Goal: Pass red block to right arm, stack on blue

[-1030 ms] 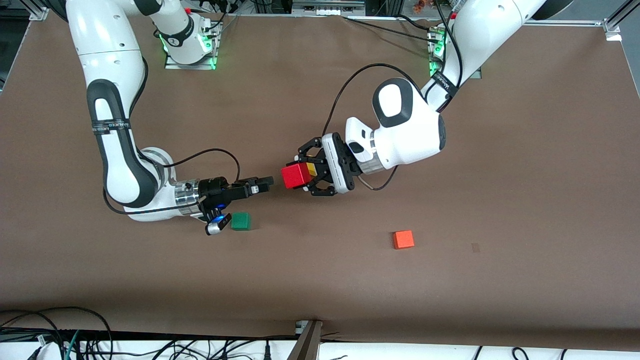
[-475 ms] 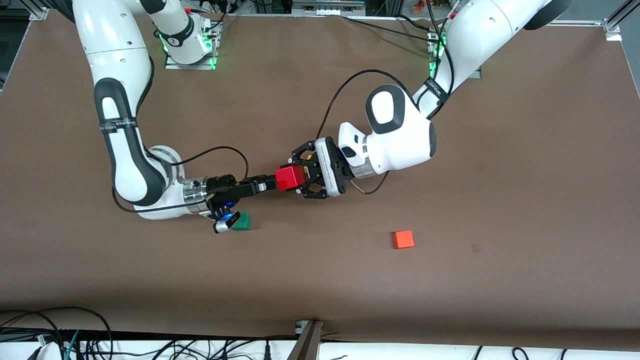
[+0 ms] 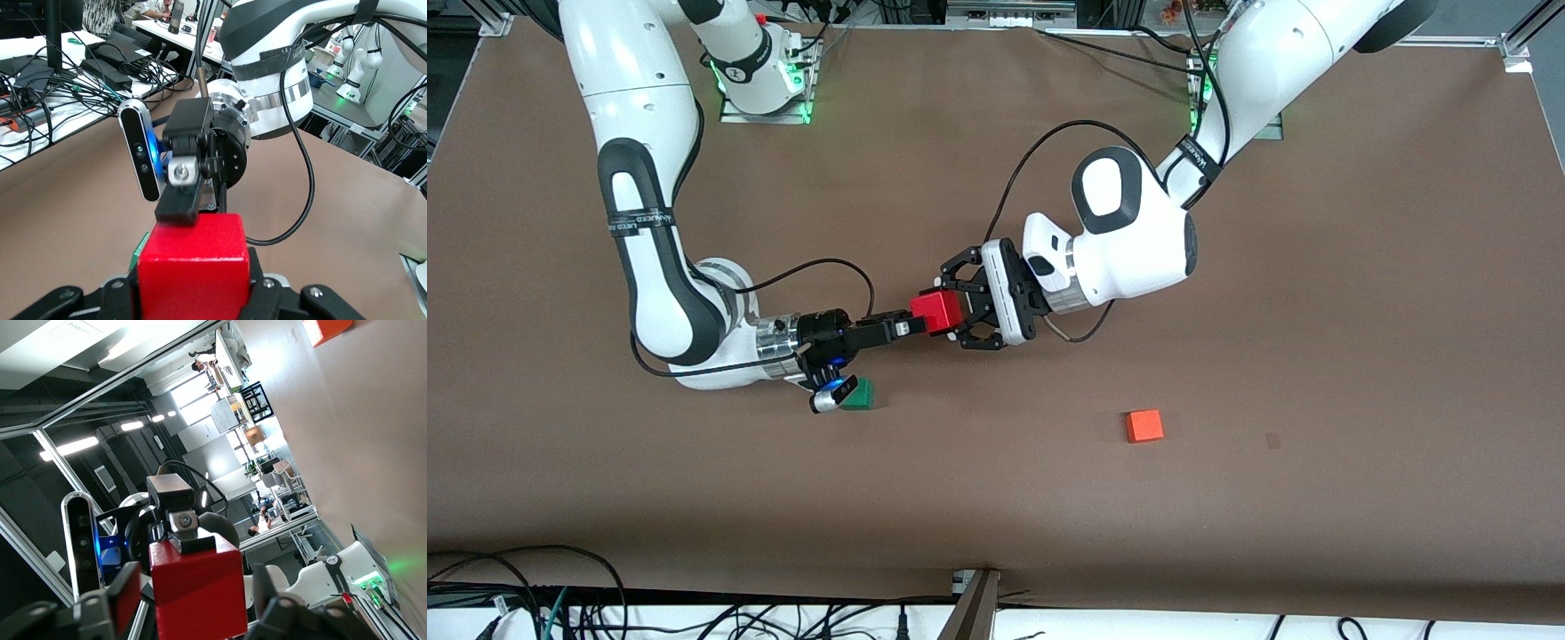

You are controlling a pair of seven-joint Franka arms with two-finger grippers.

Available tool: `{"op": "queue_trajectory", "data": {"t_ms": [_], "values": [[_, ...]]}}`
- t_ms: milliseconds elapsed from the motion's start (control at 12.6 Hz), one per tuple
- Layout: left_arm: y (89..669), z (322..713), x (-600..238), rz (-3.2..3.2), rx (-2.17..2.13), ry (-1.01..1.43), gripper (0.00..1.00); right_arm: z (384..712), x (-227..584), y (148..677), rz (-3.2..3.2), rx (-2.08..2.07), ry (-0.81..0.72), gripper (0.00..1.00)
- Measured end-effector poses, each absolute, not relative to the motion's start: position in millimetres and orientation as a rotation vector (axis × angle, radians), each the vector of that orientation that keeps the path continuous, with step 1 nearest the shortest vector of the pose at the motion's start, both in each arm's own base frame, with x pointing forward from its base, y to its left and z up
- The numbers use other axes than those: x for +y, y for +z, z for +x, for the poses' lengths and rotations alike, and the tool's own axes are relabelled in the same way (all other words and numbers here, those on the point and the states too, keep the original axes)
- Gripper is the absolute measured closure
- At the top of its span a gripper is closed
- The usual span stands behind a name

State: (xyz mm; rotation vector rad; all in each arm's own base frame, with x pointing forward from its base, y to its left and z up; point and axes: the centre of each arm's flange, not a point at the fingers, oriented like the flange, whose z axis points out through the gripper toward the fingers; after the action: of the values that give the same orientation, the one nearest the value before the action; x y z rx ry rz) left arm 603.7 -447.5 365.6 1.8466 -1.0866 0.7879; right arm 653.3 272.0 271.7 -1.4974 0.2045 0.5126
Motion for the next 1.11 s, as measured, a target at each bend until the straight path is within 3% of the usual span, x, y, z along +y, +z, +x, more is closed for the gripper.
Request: {"op": "queue_trajectory", "data": {"t_ms": [79, 475, 792, 1109], "values": [[366.0, 604.5, -446.8, 1.848, -1.073, 0.787, 0.44, 653.9, 271.1, 272.1, -1.496, 0.197, 0.5, 0.41], [369.0, 606.1, -446.6, 1.841, -1.079, 0.799, 0.39, 653.9, 271.2, 272.4, -1.495, 0.197, 0.5, 0.44], [374.4, 608.5, -445.9, 1.836, -1.079, 0.814, 0.01, 653.9, 271.3, 272.6, -1.495, 0.197, 0.5, 0.44], [394.0, 613.2, -436.9, 1.795, -1.084, 0.779, 0.0, 656.7, 265.8, 275.0, -1.509, 0.193, 0.49, 0.44]]}}
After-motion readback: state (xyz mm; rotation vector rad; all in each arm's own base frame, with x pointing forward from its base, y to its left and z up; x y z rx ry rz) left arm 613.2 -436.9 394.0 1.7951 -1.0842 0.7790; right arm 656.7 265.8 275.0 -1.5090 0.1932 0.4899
